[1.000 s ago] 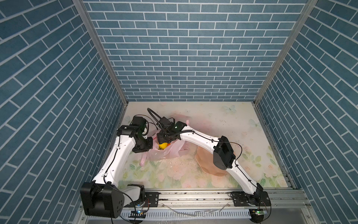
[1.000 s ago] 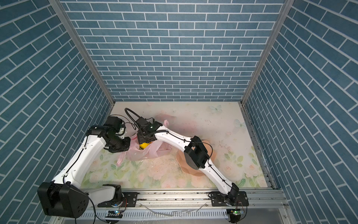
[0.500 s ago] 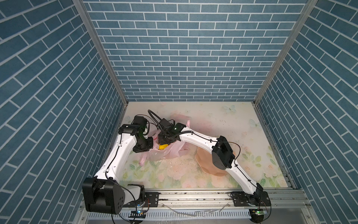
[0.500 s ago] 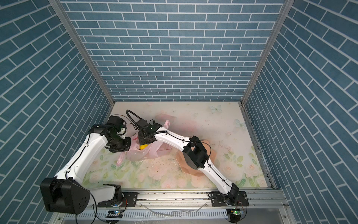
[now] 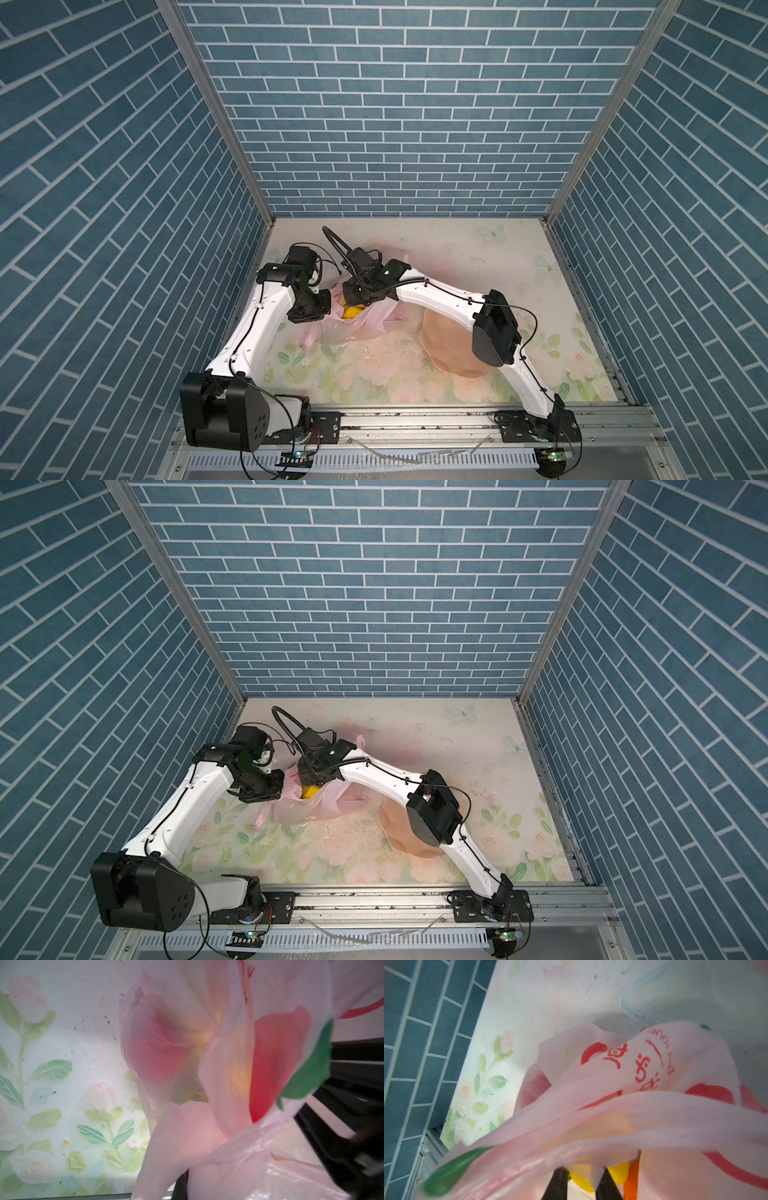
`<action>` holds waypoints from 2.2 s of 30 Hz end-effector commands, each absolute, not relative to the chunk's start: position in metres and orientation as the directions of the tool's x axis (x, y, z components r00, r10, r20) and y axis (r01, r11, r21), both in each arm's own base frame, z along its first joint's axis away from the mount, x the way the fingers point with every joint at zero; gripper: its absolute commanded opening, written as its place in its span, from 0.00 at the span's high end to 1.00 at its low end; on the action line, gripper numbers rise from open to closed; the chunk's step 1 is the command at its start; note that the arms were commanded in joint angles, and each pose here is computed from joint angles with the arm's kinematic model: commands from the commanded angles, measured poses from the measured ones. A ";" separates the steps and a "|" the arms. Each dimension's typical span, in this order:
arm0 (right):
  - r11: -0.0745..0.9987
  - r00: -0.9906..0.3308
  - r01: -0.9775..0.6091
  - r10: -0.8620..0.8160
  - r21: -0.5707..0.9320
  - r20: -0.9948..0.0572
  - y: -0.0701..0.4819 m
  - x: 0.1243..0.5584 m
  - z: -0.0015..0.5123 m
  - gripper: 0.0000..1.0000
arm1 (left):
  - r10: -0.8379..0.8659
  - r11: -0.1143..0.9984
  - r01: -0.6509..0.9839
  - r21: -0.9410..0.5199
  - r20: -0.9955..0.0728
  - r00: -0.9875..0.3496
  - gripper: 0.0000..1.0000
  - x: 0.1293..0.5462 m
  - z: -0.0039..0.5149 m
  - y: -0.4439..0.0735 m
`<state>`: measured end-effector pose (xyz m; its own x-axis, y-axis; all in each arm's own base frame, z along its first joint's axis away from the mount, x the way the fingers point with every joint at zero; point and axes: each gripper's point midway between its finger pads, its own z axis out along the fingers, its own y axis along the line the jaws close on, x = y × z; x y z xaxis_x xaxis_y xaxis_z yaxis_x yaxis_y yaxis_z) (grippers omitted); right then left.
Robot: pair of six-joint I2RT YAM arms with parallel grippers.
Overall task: Take the fake fruits out of the plastic bag
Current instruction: 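Close the right gripper on the yellow fruit while the left holds the handle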
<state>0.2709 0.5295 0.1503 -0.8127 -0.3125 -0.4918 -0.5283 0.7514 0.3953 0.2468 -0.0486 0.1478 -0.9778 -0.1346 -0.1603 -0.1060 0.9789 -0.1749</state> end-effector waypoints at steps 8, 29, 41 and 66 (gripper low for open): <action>0.733 -0.824 -0.549 -0.394 0.402 -0.407 0.528 0.245 0.138 0.54 | -0.152 0.960 -0.115 -0.256 -0.129 -0.980 1.00 0.228 0.152 -0.059; 0.804 -0.873 -0.485 -0.423 0.343 -0.241 0.517 0.215 0.069 0.37 | -0.165 0.944 -0.151 -0.292 -0.023 -0.986 1.00 0.194 0.129 -0.066; 0.826 -0.894 -0.444 -0.381 0.347 -0.237 0.517 0.234 0.052 0.41 | -0.188 0.938 -0.172 -0.300 -0.026 -0.982 1.00 0.205 0.123 -0.068; 0.862 -0.903 -0.387 -0.282 0.327 -0.323 0.510 0.297 0.056 0.73 | -0.248 0.912 -0.205 -0.354 -0.078 -0.966 1.00 0.241 0.115 -0.076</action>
